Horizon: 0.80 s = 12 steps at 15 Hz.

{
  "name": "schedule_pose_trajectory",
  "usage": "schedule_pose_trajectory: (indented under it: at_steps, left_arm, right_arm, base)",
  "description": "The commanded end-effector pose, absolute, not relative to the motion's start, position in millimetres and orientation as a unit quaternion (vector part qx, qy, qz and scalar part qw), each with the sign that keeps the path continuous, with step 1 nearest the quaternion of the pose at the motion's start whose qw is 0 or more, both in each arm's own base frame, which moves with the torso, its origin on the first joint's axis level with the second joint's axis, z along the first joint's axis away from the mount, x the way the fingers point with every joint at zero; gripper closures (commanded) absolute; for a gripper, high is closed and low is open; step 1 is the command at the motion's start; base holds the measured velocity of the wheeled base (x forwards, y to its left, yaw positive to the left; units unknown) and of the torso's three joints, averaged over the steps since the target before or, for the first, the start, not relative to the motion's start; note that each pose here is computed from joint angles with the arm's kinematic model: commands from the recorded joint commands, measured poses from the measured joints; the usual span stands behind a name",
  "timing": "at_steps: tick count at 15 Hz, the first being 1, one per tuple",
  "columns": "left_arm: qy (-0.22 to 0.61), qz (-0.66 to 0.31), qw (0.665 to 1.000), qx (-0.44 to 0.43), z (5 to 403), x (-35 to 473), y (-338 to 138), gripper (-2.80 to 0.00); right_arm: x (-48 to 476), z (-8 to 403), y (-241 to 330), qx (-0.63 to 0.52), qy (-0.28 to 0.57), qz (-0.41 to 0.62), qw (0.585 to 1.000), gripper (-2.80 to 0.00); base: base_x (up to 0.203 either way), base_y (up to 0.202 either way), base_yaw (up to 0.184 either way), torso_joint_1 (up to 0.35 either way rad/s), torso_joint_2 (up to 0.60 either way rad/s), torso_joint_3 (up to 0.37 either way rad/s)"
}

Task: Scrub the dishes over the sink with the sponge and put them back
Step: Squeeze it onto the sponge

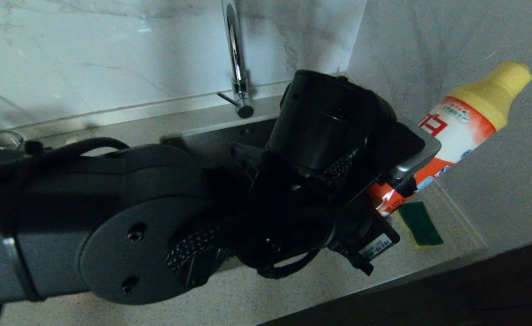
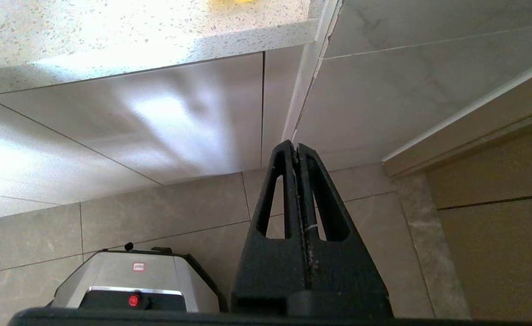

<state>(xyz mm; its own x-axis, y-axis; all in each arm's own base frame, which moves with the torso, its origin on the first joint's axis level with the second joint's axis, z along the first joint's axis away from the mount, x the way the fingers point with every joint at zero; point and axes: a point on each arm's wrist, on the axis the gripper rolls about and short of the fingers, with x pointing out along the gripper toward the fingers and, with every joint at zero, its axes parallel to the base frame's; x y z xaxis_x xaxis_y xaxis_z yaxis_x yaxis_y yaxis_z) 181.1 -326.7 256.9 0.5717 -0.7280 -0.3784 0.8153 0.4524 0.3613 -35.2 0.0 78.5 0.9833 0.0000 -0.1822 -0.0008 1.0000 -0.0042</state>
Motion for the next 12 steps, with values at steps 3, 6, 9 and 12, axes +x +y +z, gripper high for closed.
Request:
schedule_pose_trajectory:
  at_steps: [3,6,9,12]
  left_arm:
    - [0.115,-0.46,0.834,0.282,230,178,-327,0.0]
    - [0.136,-0.471,0.818,0.303,212,168,-328,0.0]
    - [0.138,-0.474,0.814,0.306,208,166,-333,0.0]
    - [0.155,-0.474,0.807,0.315,195,166,-334,0.0]
  right_arm:
    - [-35,78,0,-0.002,0.093,0.0,0.996,0.0]
    - [-35,78,0,-0.002,0.093,0.0,0.996,0.0]
    - [-35,78,0,-0.002,0.093,0.0,0.996,0.0]
    - [-35,78,0,-0.002,0.093,0.0,0.996,0.0]
  base:
    - [0.0,0.0,0.0,0.0,0.0,0.0]
    - [0.0,0.0,0.0,0.0,0.0,0.0]
    - [0.0,0.0,0.0,0.0,0.0,0.0]
    - [0.0,0.0,0.0,0.0,0.0,0.0]
